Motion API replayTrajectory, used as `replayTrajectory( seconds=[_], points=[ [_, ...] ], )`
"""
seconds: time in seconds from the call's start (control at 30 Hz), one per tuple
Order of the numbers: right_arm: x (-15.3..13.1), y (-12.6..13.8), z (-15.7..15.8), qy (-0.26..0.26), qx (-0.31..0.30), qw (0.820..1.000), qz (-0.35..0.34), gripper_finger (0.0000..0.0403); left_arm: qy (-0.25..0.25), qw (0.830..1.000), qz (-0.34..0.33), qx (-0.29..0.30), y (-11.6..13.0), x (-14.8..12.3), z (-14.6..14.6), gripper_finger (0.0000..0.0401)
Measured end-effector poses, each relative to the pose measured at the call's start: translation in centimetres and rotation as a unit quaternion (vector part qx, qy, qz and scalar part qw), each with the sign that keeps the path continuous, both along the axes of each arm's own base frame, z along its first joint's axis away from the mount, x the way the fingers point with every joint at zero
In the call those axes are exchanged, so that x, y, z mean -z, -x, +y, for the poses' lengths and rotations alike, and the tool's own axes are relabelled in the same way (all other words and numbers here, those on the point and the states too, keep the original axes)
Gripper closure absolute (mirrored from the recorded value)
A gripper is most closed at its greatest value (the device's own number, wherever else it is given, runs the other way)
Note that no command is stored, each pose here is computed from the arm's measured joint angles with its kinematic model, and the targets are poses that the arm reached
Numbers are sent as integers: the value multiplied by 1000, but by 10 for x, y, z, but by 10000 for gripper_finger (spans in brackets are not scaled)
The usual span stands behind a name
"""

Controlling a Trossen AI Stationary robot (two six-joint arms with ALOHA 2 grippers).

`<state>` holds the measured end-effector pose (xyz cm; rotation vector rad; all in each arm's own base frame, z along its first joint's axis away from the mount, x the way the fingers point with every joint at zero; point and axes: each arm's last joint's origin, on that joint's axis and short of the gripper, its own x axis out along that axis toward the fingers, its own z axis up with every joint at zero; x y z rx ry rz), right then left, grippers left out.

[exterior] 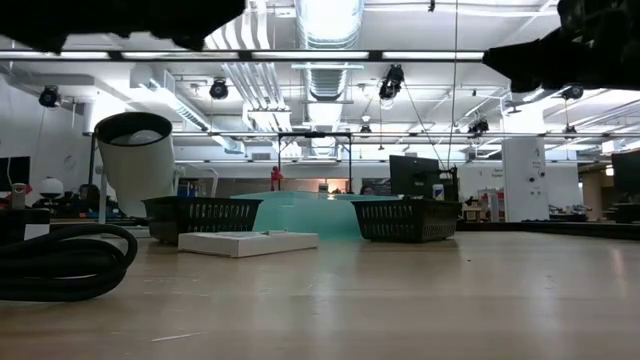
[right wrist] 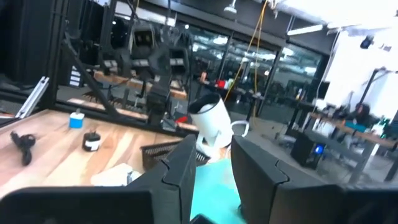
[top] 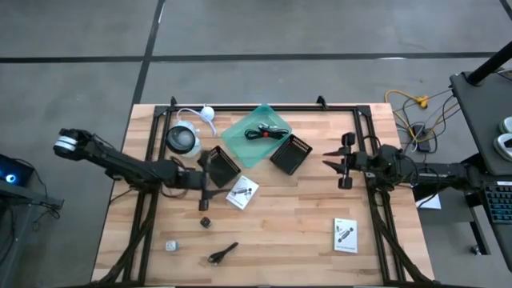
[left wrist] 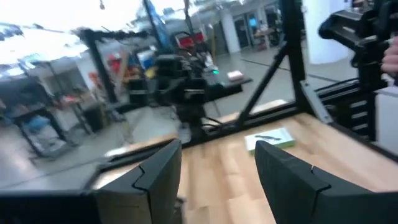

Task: Pick and place items into bin
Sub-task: Put the black charger cable into the green bin

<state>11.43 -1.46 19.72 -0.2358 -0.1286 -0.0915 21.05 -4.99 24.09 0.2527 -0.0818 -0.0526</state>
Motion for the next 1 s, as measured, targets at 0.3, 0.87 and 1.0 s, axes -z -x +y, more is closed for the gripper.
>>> replayTrajectory(
  seconds=[0.3,0.87,1.0],
  points=[
    [7,-1,0,-28,-3,999,22,305,217,958,187,-5,-65,-33,-36,212],
    [27,-1,0,-94,-9,989,117,325,450,742,469,-166,-113,-21,-126,212],
    [28,-1,0,-100,-8,987,125,326,455,713,500,-187,-117,-2,-146,212]
  ],
)
